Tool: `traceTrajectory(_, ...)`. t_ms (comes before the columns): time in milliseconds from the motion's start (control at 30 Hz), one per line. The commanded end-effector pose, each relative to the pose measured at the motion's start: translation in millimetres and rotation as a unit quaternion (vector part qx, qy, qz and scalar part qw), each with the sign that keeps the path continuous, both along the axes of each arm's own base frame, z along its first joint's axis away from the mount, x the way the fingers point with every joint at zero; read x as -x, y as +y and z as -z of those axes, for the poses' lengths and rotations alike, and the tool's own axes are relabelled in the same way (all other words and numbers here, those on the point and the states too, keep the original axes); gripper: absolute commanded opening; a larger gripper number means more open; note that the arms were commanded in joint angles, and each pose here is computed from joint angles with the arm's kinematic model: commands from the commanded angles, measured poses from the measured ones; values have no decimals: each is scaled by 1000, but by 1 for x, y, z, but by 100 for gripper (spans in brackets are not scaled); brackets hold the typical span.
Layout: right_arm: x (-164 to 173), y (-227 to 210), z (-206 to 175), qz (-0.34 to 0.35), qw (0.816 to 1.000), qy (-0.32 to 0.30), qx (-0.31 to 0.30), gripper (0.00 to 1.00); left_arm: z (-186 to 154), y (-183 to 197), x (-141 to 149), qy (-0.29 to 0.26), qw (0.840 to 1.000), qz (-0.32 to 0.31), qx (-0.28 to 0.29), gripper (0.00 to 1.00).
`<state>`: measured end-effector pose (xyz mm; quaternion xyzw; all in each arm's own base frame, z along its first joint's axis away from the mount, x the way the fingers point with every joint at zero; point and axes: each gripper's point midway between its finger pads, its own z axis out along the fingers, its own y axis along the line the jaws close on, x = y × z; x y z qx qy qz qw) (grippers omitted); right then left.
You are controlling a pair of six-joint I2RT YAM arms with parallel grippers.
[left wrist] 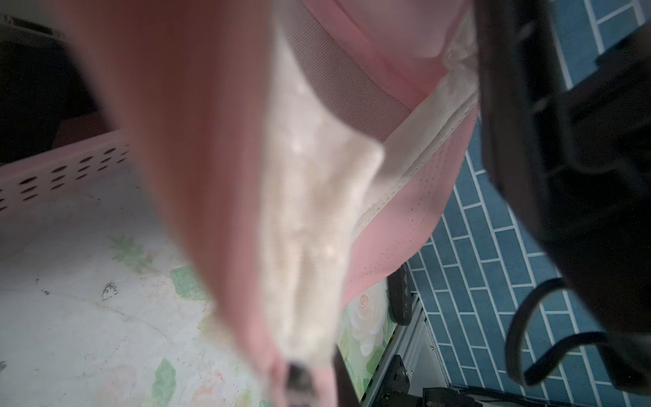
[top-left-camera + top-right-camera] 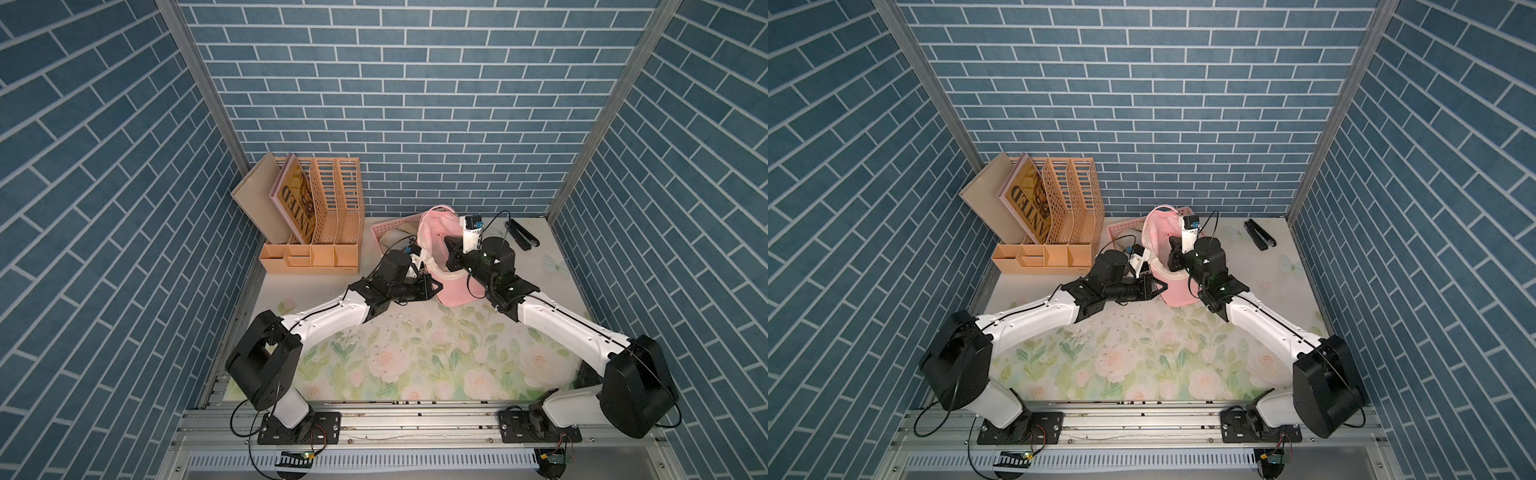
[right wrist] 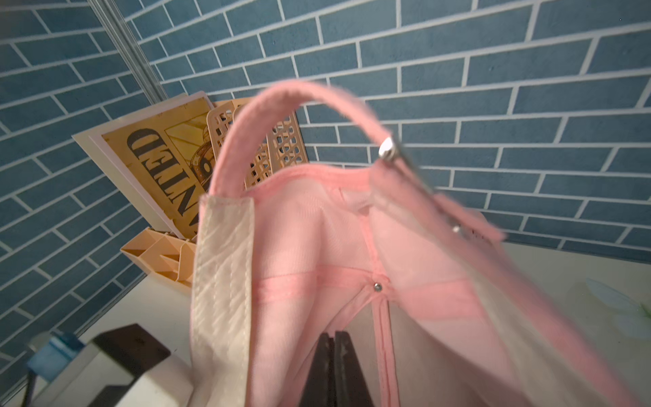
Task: Turn the baseball cap inside out
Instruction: Turn over the baseball cap.
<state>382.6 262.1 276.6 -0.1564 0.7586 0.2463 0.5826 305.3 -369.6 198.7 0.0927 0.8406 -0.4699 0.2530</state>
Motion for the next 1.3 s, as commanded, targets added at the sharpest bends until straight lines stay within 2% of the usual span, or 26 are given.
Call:
traceTrajectory(0,1,17,28,-46,998,25,28,0,-17,-7,-1,-35,999,20,1,0)
traceTrajectory(233,-9,47,40,-104,994,21,25,0,-18,-23,22,-52,995,80,-24,0)
traceTrajectory(567,-22,45,1,-126,991,-26,-30,0,3,-40,56,-35,989,143,-28,0)
traceTrajectory(700,-22,36,2,-124,992,-14,-29,4,3,-32,47,-38,992,113,-38,0)
traceTrajectory(800,-9,31,12,-131,991,9,-19,11,-7,-21,27,-41,996,72,-31,0)
traceTrajectory(933,7,22,35,-122,991,45,-2,15,-21,-10,3,-48,998,27,-23,0)
traceTrajectory(1067,17,6,48,-90,994,59,21,17,-29,-11,-6,-50,999,11,-17,0)
traceTrajectory(1267,13,-25,30,-14,999,35,39,18,-23,-13,-4,-36,999,10,-8,0)
